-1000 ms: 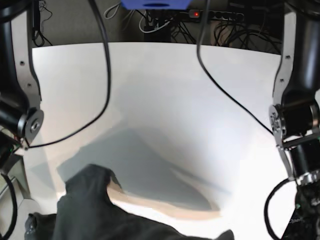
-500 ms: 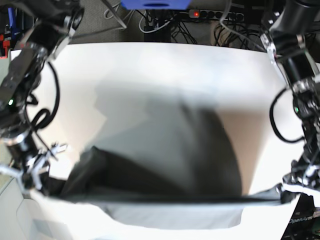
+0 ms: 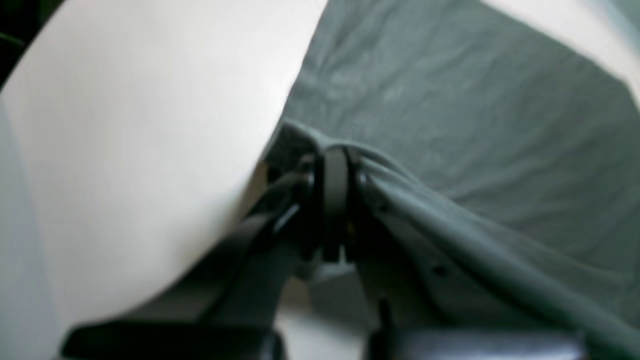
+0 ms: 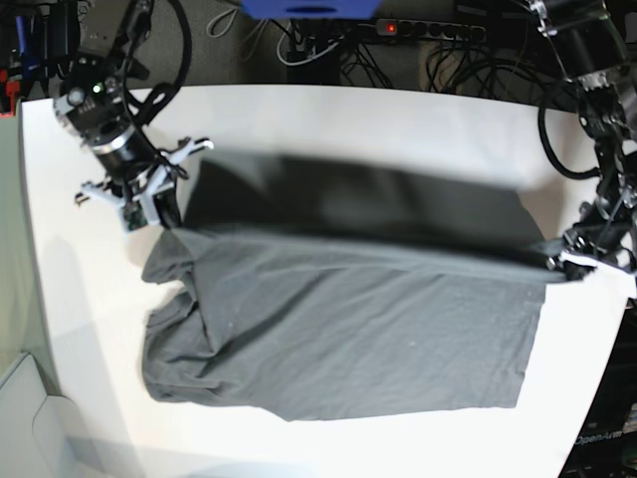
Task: Layout the t-shirt on the table in an organized manner, then fold the t-shirt properly
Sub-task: 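Lay the shirt flat on the table and release with both grippers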
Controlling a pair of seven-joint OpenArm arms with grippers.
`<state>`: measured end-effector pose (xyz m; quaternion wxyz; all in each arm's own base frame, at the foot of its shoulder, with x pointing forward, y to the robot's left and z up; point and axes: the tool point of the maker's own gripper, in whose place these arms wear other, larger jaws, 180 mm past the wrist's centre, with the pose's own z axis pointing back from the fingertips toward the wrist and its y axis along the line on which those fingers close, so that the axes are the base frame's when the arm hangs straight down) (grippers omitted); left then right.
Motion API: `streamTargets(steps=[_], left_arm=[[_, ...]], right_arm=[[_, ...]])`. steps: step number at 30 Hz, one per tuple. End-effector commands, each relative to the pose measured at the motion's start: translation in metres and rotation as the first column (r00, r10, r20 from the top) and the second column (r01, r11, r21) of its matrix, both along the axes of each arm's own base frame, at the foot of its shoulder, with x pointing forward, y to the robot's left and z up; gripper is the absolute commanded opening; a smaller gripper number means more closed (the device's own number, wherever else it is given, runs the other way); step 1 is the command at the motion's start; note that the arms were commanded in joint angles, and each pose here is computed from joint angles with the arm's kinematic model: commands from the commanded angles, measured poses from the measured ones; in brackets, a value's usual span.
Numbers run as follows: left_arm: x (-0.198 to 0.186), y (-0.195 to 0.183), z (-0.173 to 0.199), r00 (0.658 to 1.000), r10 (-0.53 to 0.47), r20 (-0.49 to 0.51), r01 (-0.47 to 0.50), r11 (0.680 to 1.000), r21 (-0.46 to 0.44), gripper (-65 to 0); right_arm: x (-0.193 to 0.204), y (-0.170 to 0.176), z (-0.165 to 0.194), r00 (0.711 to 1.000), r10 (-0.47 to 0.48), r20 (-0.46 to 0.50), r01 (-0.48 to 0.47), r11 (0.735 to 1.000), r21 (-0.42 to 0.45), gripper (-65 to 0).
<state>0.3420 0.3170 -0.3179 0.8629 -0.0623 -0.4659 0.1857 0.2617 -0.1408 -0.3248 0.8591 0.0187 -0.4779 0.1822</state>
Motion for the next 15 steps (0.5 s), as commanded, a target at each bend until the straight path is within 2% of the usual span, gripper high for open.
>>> streamTargets(steps=[1, 8, 15], left_arm=[[0.005, 0.01, 0.014, 0.999, 0.011, 0.047, -0.012, 1.0, 0.023, -64.8], [-0.023, 0.016, -0.028, 0.997, 0.032, -0.075, -0.032, 1.0, 0.001, -64.6], [-0.046, 0.013, -0.049, 0.989, 0.024, -0.145, -0.024, 1.0, 0.001, -64.5]], right_arm=[[0.001, 0.006, 0.01, 0.999, 0.016, 0.039, -0.016, 1.0, 0.013, -64.6], [-0.025, 0.005, -0.011, 0.999, 0.029, -0.044, -0.029, 1.0, 0.001, -64.5], [-0.055, 0.003, -0.031, 0.987, 0.08, -0.136, -0.086, 0.996, -0.037, -63.6]])
